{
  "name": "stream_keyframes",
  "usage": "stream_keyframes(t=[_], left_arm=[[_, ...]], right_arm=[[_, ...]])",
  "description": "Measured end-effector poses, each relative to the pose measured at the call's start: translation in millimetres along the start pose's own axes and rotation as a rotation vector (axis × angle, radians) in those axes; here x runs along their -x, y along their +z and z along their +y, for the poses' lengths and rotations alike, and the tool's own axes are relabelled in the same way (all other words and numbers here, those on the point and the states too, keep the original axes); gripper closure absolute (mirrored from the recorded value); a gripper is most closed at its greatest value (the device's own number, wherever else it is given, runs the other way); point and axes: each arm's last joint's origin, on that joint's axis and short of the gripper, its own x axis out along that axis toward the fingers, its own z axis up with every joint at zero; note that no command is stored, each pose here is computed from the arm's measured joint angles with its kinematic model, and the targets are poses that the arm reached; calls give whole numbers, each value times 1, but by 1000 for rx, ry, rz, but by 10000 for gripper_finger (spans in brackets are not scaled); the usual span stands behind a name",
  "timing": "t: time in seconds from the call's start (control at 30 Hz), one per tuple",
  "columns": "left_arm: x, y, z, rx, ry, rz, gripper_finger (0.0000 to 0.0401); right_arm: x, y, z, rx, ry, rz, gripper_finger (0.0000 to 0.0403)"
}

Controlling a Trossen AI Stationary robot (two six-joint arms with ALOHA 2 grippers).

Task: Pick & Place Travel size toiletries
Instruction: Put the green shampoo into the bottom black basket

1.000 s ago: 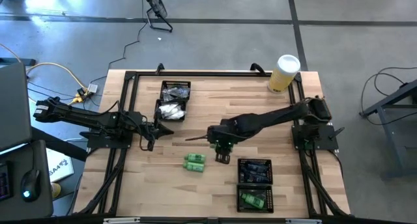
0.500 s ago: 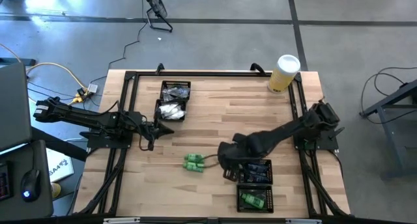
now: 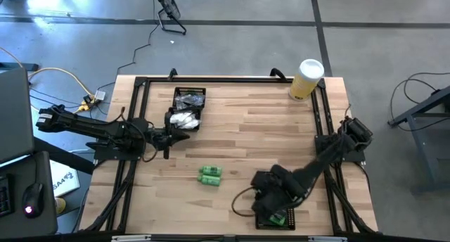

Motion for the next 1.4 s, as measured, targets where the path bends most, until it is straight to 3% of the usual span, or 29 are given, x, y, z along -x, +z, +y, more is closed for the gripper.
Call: stream_keyframes(t=[0.3, 0.63, 0.93, 1.2, 1.4], left_arm=[[0, 2, 4, -41, 66, 4, 401], [0, 1, 5, -57, 100, 40, 401], [0, 1, 5, -71, 107, 48, 401], [0, 0, 6, -71, 122, 64, 401], [0, 0, 6, -71, 122, 64, 401]], right_arm=[[-9, -55, 6, -146, 8, 24, 231], [-11, -93, 11, -283, 67, 131, 231], [-19, -97, 7, -358, 56, 134, 226], [-20, -95, 7, -356, 58, 155, 186], [-20, -95, 7, -356, 63, 156, 187]])
